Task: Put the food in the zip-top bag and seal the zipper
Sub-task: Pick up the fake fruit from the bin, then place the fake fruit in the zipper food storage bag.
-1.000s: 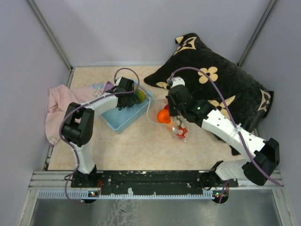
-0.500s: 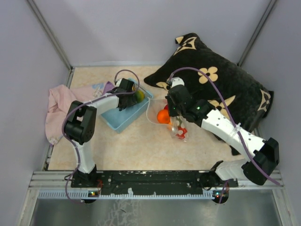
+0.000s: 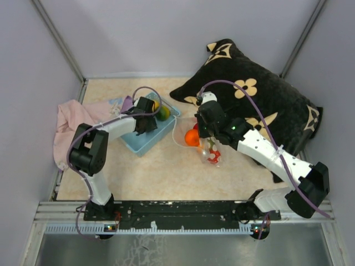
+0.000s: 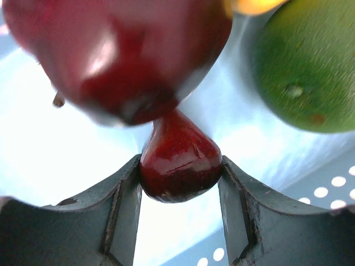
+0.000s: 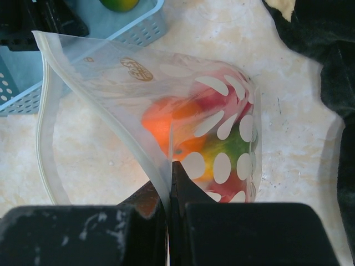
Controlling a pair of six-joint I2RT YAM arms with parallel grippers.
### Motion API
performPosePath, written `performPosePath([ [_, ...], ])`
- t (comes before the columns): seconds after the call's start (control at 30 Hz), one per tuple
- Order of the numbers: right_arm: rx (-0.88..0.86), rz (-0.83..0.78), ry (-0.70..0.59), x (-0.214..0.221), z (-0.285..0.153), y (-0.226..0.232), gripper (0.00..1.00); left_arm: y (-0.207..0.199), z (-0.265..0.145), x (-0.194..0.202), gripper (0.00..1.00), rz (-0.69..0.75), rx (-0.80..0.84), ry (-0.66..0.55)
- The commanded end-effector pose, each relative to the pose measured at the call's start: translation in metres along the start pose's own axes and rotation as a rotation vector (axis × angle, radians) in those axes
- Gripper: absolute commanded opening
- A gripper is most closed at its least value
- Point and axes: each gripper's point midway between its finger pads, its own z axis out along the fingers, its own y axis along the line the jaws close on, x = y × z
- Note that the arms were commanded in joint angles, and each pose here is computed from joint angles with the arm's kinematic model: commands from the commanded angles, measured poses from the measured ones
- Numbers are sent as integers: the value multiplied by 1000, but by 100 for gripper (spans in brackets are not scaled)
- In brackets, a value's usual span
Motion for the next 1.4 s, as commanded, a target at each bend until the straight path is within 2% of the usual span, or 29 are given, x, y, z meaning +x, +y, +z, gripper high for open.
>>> performPosePath([
  [0.0, -21, 31, -60, -11, -8, 1, 0, 7, -20, 7, 55, 11, 21, 28],
  [0.23, -13, 30, -54, -10, -9, -1, 0, 13, -45, 8, 51, 13, 65, 1],
  [0.53, -10, 23, -49, -13, -9, 0, 0, 4, -91, -9, 50, 23, 211, -104],
  [1.03, 10, 5, -72, -24, -10, -2, 0, -51, -200, -28, 50, 183, 704, -243],
  [1.37, 62, -79, -78, -47, -22, -8, 0, -83, -269, -28, 50, 308, 978, -301],
])
